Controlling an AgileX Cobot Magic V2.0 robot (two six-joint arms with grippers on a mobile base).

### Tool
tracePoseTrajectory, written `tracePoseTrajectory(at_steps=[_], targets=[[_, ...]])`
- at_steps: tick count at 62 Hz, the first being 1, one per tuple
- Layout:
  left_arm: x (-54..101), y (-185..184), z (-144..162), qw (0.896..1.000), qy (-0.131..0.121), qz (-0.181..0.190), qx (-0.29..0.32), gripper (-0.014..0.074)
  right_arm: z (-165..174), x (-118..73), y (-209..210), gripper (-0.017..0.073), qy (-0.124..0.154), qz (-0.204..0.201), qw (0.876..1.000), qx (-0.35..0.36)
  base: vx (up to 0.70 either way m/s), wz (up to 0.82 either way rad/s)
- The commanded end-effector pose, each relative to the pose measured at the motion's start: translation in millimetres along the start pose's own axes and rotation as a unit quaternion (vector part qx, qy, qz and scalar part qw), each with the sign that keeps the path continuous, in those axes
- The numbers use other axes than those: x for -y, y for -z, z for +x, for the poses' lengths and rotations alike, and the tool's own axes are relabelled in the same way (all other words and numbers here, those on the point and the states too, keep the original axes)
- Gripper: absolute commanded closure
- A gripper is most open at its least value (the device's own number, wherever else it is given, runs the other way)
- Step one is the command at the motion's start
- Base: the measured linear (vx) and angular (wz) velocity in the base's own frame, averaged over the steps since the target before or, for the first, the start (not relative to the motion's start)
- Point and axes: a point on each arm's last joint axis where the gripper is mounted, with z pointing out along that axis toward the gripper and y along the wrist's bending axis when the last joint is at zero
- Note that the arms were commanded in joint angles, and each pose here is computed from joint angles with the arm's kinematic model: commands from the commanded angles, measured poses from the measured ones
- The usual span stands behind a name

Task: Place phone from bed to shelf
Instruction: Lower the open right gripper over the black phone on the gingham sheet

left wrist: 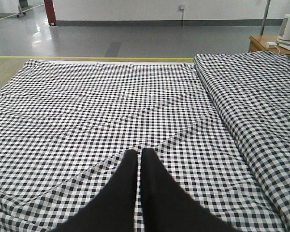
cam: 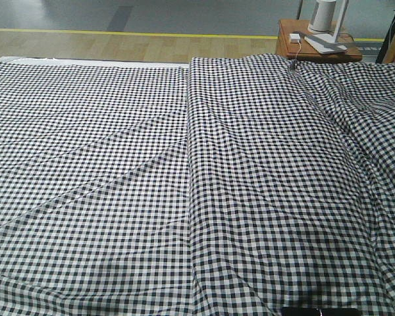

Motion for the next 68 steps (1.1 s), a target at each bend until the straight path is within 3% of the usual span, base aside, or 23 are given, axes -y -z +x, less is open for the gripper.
tracePoseTrajectory(at_steps=[1, 14, 28, 51, 68], targets=[[-0.4, 0, -6, 0.999, 0.006, -0.001, 0.035, 0.0593, -10, 27.4, -1, 0.0029, -0.010, 0.037, 0.999, 0.025, 0.00, 0.00], [-0.4, 0, -6, 0.999, 0.006, -0.001, 0.035, 0.0593, 4, 65.5, -45, 0.0029, -0.049, 0.030, 0.997, -0.045, 0.00, 0.00], [-0.4, 0, -6, 0.999, 0.006, -0.001, 0.035, 0.0593, 26, 82.5, -110, 0.0029, -0.030, 0.000, 0.991, -0.128, 0.00, 0.00], [-0.4, 0, -6, 0.999, 0.006, -0.001, 0.035, 0.0593, 75, 78.8, -184, 0.0029, -0.007, -0.058, 0.960, -0.273, 0.00, 0.00], [-0.4, 0, -6, 0.999, 0.006, -0.001, 0.035, 0.0593, 111, 66.2, -225, 0.0029, 0.008, -0.139, 0.932, -0.335, 0.00, 0.00]])
